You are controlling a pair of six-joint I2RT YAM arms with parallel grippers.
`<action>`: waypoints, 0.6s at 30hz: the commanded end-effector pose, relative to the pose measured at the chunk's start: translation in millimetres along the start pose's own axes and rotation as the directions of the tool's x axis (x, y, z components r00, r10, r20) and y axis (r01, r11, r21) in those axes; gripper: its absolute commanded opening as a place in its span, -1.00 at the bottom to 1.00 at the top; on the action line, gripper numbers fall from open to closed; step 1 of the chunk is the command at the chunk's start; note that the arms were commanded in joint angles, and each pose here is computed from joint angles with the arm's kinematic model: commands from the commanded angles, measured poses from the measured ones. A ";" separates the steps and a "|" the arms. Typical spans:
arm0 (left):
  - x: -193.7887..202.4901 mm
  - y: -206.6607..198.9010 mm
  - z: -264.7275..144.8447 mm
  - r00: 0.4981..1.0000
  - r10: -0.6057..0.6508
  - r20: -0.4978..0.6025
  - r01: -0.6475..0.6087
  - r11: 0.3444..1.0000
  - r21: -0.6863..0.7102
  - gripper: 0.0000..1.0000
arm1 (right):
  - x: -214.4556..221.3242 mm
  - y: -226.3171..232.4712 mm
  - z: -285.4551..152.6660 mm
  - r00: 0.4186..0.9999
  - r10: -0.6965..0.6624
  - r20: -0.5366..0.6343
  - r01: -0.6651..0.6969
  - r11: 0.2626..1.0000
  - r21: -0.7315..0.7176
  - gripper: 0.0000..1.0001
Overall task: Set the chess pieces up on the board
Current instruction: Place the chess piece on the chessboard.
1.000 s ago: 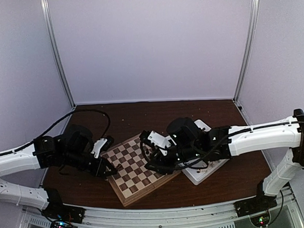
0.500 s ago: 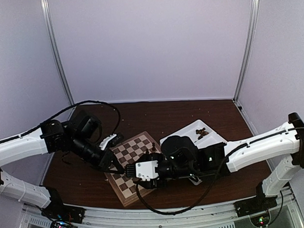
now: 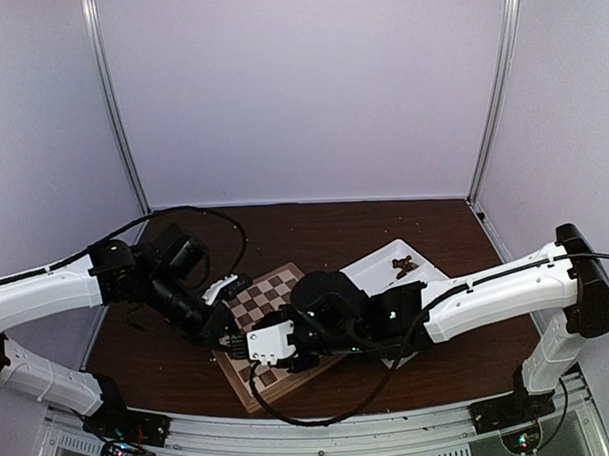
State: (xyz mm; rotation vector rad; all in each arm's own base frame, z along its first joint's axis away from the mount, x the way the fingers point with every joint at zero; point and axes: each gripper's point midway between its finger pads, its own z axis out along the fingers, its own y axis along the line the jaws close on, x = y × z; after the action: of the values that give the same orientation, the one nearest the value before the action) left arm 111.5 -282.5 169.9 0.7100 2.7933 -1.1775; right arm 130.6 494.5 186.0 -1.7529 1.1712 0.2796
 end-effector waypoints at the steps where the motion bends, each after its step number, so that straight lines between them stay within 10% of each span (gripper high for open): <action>1: -6.2 -5.9 -0.4 1.000 0.029 0.011 -0.030 0.999 0.026 -0.86 | 3.8 10.0 7.3 0.997 -0.062 -0.045 0.061 0.998 -0.016 -0.27; 11: -7.3 -5.7 -0.9 0.999 0.041 0.022 -0.042 0.999 0.024 -0.77 | 6.9 12.5 12.2 0.996 -0.069 -0.057 0.070 0.997 0.013 -0.65; 18: -6.7 -6.6 2.6 0.999 0.043 0.012 -0.044 0.998 0.041 -0.76 | 10.6 13.1 16.5 0.996 -0.050 -0.076 0.052 0.999 0.016 -0.34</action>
State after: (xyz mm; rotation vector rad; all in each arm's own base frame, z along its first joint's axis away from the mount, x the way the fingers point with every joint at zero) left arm 111.3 -283.4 168.1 0.7207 2.7965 -1.1792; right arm 128.6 497.1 166.2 -1.8036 1.1529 0.1857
